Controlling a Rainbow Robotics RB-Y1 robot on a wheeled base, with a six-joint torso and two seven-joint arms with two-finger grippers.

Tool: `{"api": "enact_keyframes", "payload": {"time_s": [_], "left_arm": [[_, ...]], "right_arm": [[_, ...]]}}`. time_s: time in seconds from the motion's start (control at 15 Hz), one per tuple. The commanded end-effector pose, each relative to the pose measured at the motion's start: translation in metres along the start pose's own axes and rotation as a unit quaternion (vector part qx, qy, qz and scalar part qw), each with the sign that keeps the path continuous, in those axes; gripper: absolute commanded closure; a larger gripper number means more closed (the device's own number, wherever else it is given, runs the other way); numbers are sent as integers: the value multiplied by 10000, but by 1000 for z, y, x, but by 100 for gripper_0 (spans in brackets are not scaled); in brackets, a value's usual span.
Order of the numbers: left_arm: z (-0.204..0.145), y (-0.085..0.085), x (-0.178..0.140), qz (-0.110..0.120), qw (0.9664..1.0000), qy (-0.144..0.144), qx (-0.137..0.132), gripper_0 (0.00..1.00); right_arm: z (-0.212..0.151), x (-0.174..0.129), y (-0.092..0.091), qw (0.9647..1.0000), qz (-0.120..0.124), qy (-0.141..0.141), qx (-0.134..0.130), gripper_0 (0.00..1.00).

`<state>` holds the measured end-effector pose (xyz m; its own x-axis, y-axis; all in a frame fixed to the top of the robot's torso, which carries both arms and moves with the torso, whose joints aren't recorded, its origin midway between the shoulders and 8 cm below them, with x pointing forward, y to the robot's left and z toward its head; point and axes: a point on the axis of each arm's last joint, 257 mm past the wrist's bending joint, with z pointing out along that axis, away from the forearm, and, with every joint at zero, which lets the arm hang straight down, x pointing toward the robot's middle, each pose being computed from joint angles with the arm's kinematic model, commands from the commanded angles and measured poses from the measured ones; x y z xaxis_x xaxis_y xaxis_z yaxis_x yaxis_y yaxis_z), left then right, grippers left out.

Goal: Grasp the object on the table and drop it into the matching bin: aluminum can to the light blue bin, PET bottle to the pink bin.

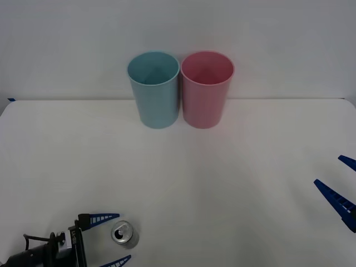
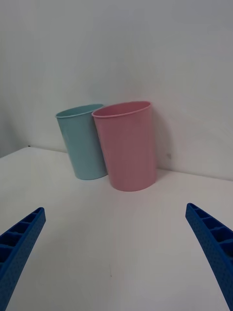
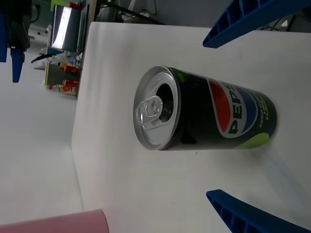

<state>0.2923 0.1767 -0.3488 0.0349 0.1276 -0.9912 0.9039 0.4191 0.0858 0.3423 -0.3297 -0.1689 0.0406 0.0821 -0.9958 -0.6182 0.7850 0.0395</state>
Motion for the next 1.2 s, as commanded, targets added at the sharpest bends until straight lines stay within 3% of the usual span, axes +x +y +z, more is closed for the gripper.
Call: {"api": "enact_keyframes", "payload": {"time_s": [0.07, 0.47, 0.53, 0.6, 0.67, 0.73, 1.2], "left_arm": [[10, 0, 0, 10, 10000, -16, -2, 0], [16, 2, 2, 31, 10000, 6, 21, 0], [16, 2, 3, 34, 10000, 23, 23, 29], [16, 1, 3, 35, 10000, 25, 33, 69], [16, 2, 3, 42, 10000, 22, 35, 88], [16, 2, 3, 49, 10000, 19, 37, 97], [16, 5, 1, 12, 10000, 5, 3, 100]], "right_arm": [[0, 0, 0, 10000, 0, 0, 0, 0], [0, 0, 0, 10000, 0, 0, 0, 0], [0, 0, 0, 10000, 0, 0, 0, 0], [0, 0, 0, 10000, 0, 0, 0, 0], [0, 0, 0, 10000, 0, 0, 0, 0], [0, 0, 0, 10000, 0, 0, 0, 0], [0, 0, 0, 10000, 0, 0, 0, 0]]}}
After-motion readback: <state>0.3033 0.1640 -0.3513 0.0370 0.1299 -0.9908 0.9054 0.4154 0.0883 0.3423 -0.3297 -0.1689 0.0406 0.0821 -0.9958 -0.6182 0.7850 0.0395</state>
